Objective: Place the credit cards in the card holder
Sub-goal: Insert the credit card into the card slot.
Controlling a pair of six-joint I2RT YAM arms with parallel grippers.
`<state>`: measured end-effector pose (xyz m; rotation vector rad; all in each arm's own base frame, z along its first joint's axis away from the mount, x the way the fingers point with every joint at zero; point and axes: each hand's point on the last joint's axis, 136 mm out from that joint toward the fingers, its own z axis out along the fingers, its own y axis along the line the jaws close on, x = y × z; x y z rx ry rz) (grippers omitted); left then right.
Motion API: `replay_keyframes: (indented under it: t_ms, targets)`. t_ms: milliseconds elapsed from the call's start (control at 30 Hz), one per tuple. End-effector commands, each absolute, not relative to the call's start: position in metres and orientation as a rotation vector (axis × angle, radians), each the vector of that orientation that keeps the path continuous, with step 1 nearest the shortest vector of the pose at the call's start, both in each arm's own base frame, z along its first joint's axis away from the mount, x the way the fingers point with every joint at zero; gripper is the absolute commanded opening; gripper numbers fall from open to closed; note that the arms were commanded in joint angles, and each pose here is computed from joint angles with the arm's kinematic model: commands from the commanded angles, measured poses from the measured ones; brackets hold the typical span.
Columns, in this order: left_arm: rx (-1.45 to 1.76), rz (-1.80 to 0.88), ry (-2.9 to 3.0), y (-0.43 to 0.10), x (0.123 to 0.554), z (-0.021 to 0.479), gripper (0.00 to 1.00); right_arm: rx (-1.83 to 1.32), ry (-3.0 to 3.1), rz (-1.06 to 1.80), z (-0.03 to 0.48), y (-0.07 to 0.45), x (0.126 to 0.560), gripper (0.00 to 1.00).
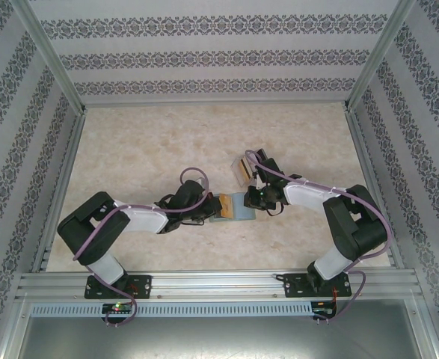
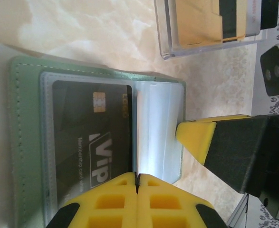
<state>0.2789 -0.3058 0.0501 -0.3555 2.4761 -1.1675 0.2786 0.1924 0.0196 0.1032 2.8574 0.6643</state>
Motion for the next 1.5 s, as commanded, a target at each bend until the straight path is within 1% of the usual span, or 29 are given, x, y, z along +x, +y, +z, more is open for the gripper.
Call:
replay_keyframes:
  t_ms: [0,367,867,933,1000,1067,1167,1233,1300,1467]
  targets:
    - [-0.285,-1.176,2.467,-0.322,0.280,0.046,0.00,0.106,2.955,0.506,-0.014,0.172,0.258,0.17]
    - [-0.274,-1.184,2.491,-0.334,0.278,0.036,0.00,0.115,2.953,0.514,-0.013,0.172,0.260,0.17]
    - [-0.416,-1.175,2.410,-0.336,0.295,0.040,0.00,0.167,2.921,0.600,-0.001,0.177,0.262,0.18]
    - [-0.415,-1.182,2.409,-0.339,0.294,0.040,0.00,0.160,2.902,0.628,0.007,0.180,0.264,0.19]
    - [-0.417,-1.181,2.418,-0.341,0.293,0.038,0.00,0.163,2.876,0.616,0.016,0.177,0.268,0.22]
    - [-0.426,-1.170,2.425,-0.341,0.292,0.034,0.00,0.185,2.837,0.579,0.027,0.168,0.274,0.25]
    - [-0.435,-1.164,2.428,-0.341,0.291,0.032,0.00,0.207,2.799,0.525,0.035,0.153,0.280,0.27]
    - [-0.437,-1.162,2.430,-0.341,0.292,0.031,0.00,0.212,2.808,0.485,0.031,0.144,0.280,0.28]
    - [-0.432,-1.161,2.434,-0.343,0.292,0.031,0.00,0.206,2.843,0.486,0.023,0.141,0.278,0.27]
    - [-0.437,-1.164,2.438,-0.349,0.294,0.030,0.01,0.197,2.909,0.565,0.006,0.151,0.272,0.17]
